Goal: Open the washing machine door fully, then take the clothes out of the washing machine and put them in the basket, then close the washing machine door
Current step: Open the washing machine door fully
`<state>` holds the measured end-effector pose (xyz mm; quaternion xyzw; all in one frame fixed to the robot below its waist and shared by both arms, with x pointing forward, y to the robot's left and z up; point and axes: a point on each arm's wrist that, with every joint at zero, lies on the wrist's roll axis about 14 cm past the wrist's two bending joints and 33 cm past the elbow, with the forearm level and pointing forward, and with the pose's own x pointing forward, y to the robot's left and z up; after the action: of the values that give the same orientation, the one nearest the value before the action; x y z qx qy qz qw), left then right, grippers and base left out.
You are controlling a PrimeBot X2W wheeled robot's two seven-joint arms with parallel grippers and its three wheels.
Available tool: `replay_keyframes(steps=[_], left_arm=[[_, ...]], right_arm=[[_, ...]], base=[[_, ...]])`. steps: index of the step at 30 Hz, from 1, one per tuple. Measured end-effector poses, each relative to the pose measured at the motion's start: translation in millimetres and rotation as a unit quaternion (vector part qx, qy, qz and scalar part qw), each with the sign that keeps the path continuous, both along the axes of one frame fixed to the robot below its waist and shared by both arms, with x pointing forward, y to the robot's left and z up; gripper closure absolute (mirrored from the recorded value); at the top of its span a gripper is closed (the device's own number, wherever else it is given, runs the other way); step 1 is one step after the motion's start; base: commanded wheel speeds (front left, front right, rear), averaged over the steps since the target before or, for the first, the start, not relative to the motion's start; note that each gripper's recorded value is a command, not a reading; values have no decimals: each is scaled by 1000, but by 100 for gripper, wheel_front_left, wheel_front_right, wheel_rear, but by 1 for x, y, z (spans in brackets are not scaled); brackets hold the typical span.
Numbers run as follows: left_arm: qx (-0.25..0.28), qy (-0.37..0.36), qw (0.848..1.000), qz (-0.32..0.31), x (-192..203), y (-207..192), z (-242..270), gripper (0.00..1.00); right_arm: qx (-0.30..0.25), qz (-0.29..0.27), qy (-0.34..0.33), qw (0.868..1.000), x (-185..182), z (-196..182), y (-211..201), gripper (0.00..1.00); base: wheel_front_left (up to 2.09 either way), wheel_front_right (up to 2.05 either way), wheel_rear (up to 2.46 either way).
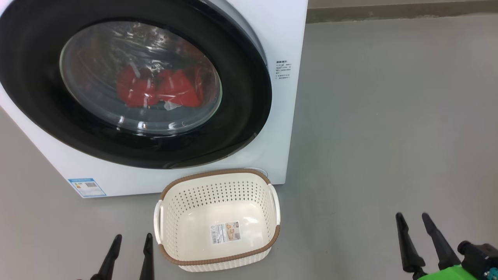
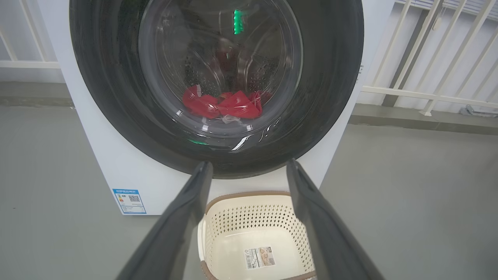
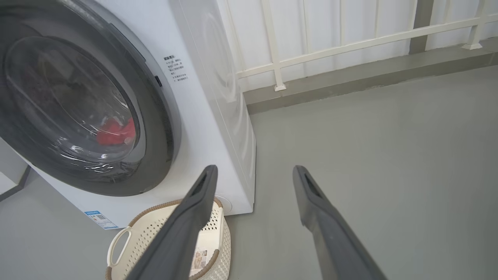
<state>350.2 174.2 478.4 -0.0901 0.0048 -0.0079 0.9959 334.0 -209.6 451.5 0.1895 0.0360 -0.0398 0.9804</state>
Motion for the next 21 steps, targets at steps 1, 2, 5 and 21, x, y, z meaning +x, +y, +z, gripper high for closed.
replay_keyframes(steps=[1, 2, 5, 21], left_arm=[[0, 1, 1000, -1, 0, 0, -1, 0], [0, 2, 1000, -1, 0, -1, -1, 0], [-1, 7, 1000, -8, 1, -6, -4, 0], [-14, 7, 1000, -12, 30, -14, -6, 0]], right_arm=[[4, -1, -5, 1000, 1, 3, 1, 100], [7, -1, -9, 1000, 3, 5, 2, 100], [27, -3, -26, 999, 12, 14, 5, 100], [112, 44, -163, 979, 116, 103, 35, 100]], base=[[0, 0, 0], [0, 0, 0], [0, 0, 0], [0, 0, 0]])
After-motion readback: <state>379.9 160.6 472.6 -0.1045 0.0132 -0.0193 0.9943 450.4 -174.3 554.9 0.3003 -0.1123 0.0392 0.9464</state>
